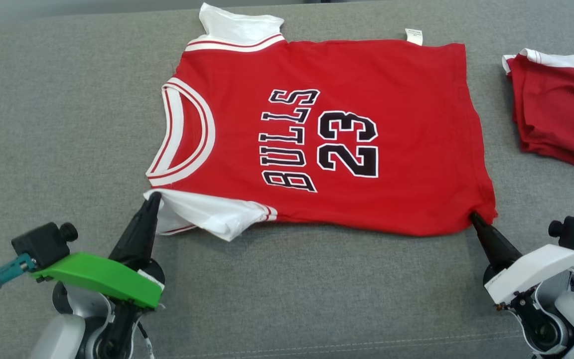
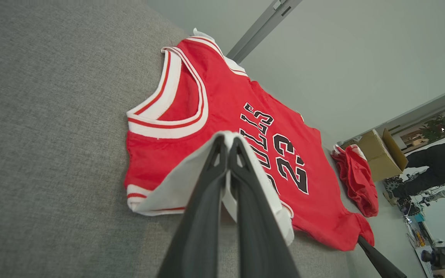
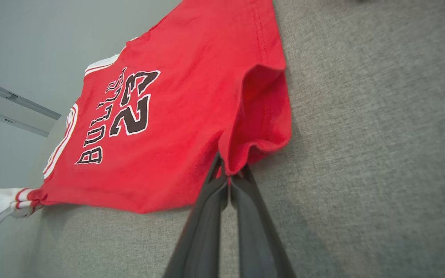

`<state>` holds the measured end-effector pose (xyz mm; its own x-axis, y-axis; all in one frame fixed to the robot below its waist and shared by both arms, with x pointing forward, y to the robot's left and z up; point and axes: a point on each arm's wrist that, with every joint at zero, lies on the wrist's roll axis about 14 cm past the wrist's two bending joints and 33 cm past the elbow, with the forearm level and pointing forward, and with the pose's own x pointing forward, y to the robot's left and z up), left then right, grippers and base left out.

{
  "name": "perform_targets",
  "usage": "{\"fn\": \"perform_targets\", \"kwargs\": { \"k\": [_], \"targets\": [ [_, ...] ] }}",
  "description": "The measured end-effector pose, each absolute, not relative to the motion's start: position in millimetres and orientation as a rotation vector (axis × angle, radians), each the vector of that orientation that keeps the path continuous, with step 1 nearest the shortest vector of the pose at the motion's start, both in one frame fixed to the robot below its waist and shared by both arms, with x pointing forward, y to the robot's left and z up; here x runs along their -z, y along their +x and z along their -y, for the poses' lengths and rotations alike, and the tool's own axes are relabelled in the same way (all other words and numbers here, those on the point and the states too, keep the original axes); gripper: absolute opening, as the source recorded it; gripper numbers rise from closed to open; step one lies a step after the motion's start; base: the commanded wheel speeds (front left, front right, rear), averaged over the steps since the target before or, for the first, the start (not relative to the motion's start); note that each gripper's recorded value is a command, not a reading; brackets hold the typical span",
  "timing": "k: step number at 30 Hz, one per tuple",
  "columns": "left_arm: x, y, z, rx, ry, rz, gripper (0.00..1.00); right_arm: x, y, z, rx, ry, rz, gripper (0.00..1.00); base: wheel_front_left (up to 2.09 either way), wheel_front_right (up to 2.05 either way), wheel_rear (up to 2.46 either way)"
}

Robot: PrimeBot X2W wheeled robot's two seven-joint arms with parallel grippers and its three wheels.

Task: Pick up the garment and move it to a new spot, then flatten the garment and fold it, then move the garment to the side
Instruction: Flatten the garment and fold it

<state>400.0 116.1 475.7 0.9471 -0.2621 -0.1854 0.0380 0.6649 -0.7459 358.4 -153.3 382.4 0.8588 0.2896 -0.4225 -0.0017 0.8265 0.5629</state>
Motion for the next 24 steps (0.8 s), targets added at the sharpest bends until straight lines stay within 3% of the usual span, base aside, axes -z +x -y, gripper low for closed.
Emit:
{"fn": "perform_targets", "kwargs": {
  "k": [24],
  "targets": [
    [-468.8, 486.4, -104.6, 0.200, -0.779, -0.272, 0.00, -398.7, 416.3, 165.2, -0.111, 0.685, -0.410, 0.00, 0.00, 0.00, 0.00]
  ]
}}
